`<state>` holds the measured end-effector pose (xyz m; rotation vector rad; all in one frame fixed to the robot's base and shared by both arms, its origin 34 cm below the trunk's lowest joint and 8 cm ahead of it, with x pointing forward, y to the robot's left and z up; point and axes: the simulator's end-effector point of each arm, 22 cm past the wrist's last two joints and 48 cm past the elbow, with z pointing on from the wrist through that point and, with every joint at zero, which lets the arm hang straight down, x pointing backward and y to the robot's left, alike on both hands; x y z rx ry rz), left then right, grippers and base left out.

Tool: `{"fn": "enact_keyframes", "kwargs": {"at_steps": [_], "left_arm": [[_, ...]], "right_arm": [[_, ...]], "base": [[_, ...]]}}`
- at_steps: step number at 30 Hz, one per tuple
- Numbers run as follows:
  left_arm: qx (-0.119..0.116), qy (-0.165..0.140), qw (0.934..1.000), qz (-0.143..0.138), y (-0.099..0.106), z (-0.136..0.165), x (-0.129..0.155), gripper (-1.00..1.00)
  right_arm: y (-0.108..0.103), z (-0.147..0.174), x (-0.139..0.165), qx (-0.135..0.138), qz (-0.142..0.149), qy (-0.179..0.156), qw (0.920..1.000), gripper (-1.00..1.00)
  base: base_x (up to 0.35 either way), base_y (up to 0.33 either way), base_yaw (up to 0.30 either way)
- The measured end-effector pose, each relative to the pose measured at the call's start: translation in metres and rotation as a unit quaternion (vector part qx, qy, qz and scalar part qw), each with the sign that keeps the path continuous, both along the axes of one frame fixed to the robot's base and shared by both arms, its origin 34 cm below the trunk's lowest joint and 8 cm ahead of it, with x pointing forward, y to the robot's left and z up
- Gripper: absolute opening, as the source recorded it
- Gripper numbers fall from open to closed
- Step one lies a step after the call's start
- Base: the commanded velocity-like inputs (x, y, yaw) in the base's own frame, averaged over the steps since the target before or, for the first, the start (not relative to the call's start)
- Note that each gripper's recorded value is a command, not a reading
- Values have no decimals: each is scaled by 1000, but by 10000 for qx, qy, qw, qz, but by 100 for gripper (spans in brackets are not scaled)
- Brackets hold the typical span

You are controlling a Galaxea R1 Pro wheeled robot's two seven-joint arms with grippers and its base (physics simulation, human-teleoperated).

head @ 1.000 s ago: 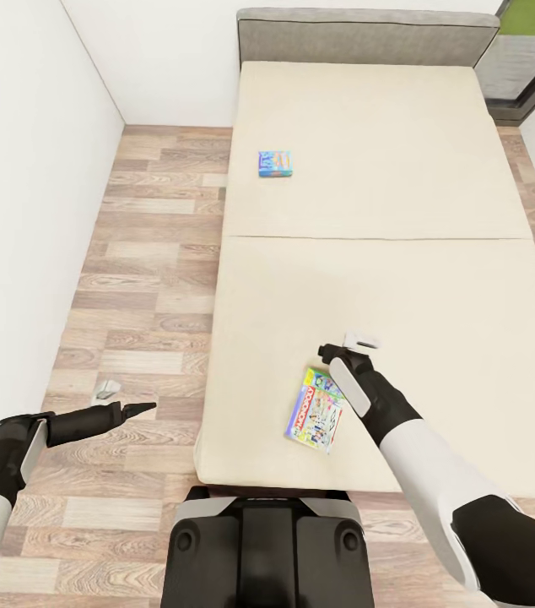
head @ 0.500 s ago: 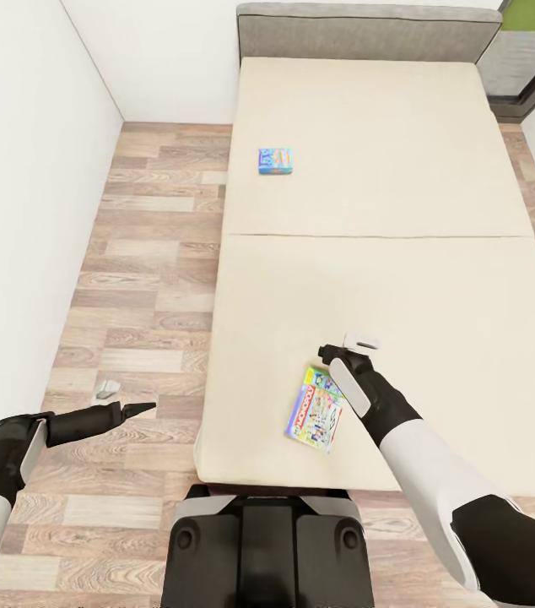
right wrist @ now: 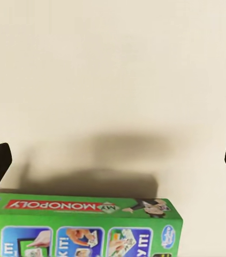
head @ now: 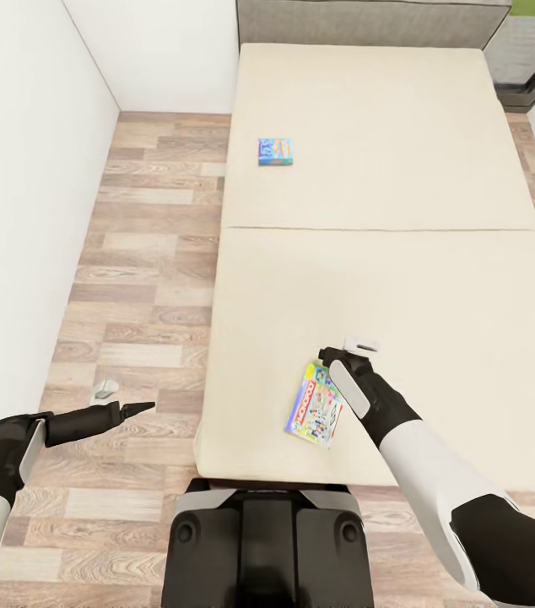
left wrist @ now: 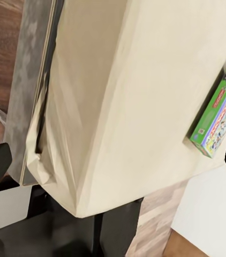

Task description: Put all the toys in the child's room - the three board games (two on the bed and one on the table), the two jigsaw puzzles on the table, and the tennis ball on the table - inside the toy box on the table in the child's room.

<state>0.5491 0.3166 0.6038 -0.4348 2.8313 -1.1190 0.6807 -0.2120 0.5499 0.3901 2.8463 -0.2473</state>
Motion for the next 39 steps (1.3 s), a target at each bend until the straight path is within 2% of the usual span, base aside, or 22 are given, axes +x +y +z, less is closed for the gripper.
{"fn": "enact_keyframes", "kwargs": {"at_steps": [15, 39], "left_arm": [[-14, 79, 10000, 3, 0, -7, -7, 100], [-20, 77, 10000, 3, 1, -6, -7, 100]], "right_arm": [[1, -9, -8, -5, 12, 76, 10000, 100], [6, -9, -6, 14, 39, 24, 10000, 100]], "base": [[-11, 0, 0], [-16, 0, 0]]}}
